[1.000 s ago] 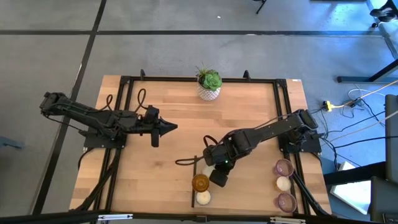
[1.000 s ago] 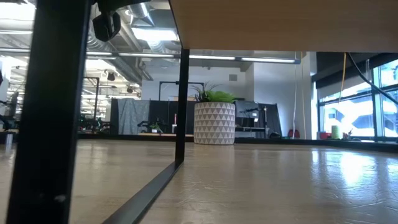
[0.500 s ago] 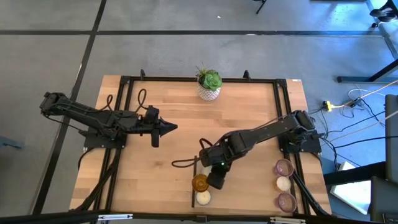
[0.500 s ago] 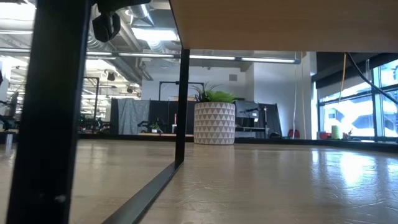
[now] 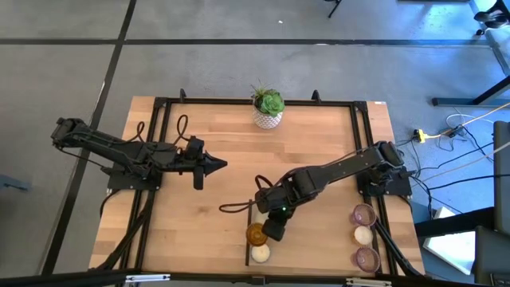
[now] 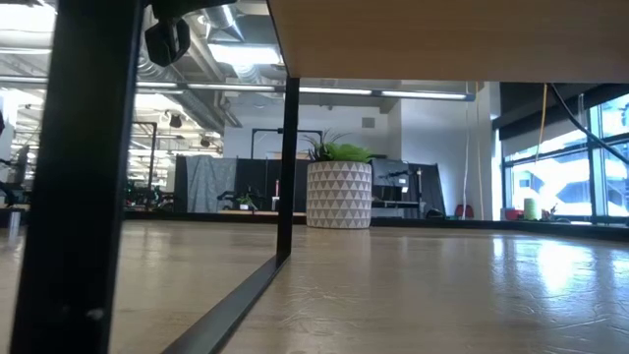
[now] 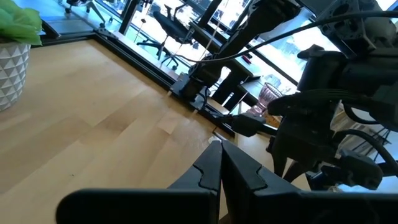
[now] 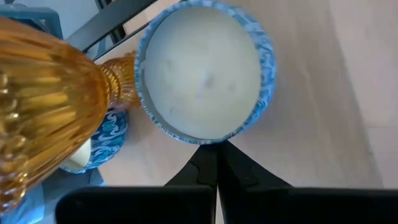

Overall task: Pick & Place candle stick holders
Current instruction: Put the light blue scented candle on the shelf aligned with the yellow glass candle holder

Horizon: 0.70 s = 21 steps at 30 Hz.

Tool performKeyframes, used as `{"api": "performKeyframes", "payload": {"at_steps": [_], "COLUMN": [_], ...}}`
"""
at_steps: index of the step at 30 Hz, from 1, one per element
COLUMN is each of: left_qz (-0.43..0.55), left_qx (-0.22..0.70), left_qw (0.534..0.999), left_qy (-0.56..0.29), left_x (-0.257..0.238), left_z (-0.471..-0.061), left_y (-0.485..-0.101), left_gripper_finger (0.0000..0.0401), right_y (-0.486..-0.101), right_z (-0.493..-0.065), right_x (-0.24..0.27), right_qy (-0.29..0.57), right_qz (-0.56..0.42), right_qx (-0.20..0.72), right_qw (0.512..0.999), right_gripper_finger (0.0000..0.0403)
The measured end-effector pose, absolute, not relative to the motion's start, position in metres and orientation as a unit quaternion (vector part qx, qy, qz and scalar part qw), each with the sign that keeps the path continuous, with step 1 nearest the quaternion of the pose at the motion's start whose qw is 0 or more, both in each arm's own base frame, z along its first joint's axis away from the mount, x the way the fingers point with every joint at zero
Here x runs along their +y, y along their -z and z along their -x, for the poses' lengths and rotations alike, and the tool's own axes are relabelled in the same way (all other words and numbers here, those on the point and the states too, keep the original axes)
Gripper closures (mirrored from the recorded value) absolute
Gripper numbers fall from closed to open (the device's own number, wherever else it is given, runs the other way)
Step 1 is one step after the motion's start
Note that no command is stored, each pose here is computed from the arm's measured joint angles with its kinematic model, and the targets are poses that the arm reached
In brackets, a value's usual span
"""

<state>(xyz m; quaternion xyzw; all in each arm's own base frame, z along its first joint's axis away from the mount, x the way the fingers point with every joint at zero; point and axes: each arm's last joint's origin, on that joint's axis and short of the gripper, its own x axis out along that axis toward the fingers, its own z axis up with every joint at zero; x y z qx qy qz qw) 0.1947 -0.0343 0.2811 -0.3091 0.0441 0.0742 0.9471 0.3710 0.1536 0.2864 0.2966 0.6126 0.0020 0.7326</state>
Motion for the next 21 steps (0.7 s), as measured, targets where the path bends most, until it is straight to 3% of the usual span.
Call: {"api": "performKeyframes", "payload": {"at_steps": [16, 21], "left_qz": [0.309, 0.294], "left_qx": [0.044, 0.045], "left_qw": [0.947, 0.952], "left_qy": [-0.074, -0.077], "left_x": [-0.034, -0.034], "left_z": [-0.195, -0.195], "left_y": [-0.281, -0.281], "left_gripper_finger": [0.0398, 0.0398], "right_y": [-0.287, -0.298], "right_z": [-0.371, -0.363], "right_x": [0.151, 0.151], "right_qy": [0.006, 0.047], "right_qz": [-0.276, -0.242], "right_qx": [0.605, 0.589], "right_qw": [0.747, 0.769], "right_gripper_finger": [0.0403, 0.0403]}}
